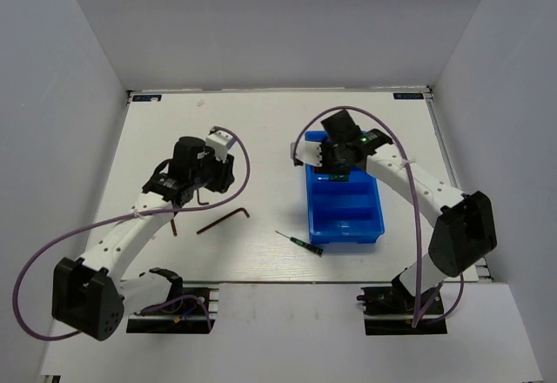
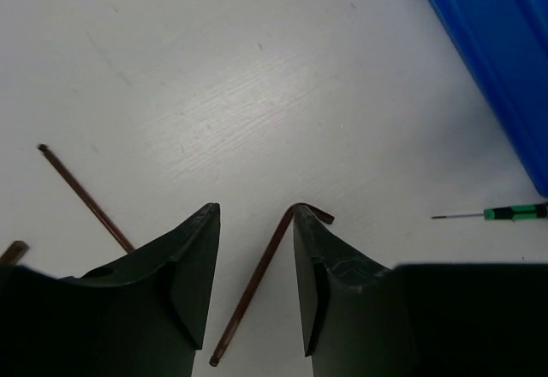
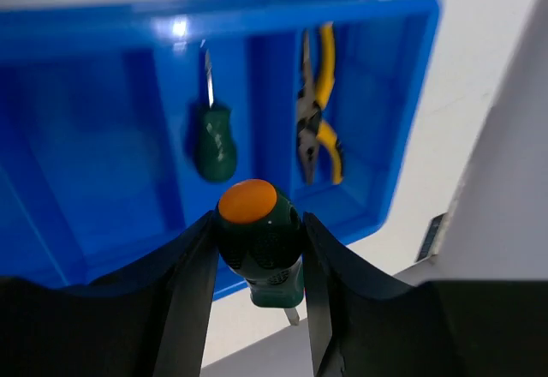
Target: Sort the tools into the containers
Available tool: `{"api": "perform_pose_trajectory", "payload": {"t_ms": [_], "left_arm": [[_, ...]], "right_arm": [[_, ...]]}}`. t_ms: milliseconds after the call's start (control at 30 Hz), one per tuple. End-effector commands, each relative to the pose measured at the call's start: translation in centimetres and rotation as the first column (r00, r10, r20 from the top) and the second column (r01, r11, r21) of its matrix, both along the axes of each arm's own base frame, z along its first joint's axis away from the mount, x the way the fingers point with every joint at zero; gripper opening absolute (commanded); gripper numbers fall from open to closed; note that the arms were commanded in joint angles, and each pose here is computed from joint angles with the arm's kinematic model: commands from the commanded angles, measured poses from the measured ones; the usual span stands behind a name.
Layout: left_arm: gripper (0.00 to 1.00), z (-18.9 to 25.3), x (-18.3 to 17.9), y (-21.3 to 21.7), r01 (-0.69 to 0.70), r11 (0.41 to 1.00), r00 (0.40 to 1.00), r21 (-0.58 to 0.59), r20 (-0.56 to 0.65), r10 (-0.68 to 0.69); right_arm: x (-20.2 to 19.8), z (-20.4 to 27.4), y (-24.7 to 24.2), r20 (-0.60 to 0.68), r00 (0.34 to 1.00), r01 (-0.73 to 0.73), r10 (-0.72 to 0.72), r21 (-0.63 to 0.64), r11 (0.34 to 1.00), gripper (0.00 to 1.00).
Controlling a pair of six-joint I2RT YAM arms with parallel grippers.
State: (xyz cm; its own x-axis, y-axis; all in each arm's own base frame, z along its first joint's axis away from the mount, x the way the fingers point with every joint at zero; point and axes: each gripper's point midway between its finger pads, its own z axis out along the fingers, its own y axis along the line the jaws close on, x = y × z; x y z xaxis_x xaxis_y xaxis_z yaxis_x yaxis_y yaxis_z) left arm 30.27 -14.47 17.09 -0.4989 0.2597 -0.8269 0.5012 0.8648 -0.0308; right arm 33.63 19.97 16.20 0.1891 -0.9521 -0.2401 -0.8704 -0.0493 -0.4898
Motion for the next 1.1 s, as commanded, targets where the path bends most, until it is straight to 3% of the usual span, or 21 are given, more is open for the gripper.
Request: {"api": "perform_pose_trajectory", "payload": {"t_ms": [0,233,367,667,733,800,1067], "left_arm": [[0.51,0.3,-1.0,-1.7,0.131,0.991,0.991,-0.021,-0.026,-0.131],[0.54,-0.1,-0.7,-1.4,0.096,0.995,0.995,-0.007,-0.036,-0.096],[0.55,-0.4,-0.7,-1.5,0.096,0.995,0.994,-0.005,-0.045,-0.096],[0.6,-1.5,-0.7,-1.5,0.096,0.995,0.992,0.008,-0.085,-0.095],[0.6,-2.0,-0.9,-1.4,0.096,0.995,0.99,0.013,-0.104,-0.094],[0.6,-2.0,-0.9,-1.5,0.103,0.995,0.989,0.008,-0.105,-0.102],[0.61,-2.2,-1.0,-1.7,0.11,0.994,0.987,0.004,-0.116,-0.109]], "right_arm": [[-0.5,-0.3,-1.0,-0.005,0.987,-0.163,0.163,-0.002,0.987,0.0],[-0.3,-3.6,-2.0,-0.179,0.976,-0.122,0.124,0.018,0.992,0.0],[0.6,-4.8,-1.8,-0.186,0.976,-0.107,0.11,0.025,0.994,0.0],[3.0,-5.8,-1.5,-0.159,0.985,-0.068,0.073,0.039,0.997,0.19],[3.2,-5.8,-1.5,-0.16,0.985,-0.056,0.063,0.043,0.997,0.31],[3.1,-5.8,-1.5,-0.162,0.985,-0.054,0.061,0.045,0.998,0.37],[3.1,-6.1,-1.7,-0.17,0.984,-0.043,0.051,0.049,0.998,0.4]]}}
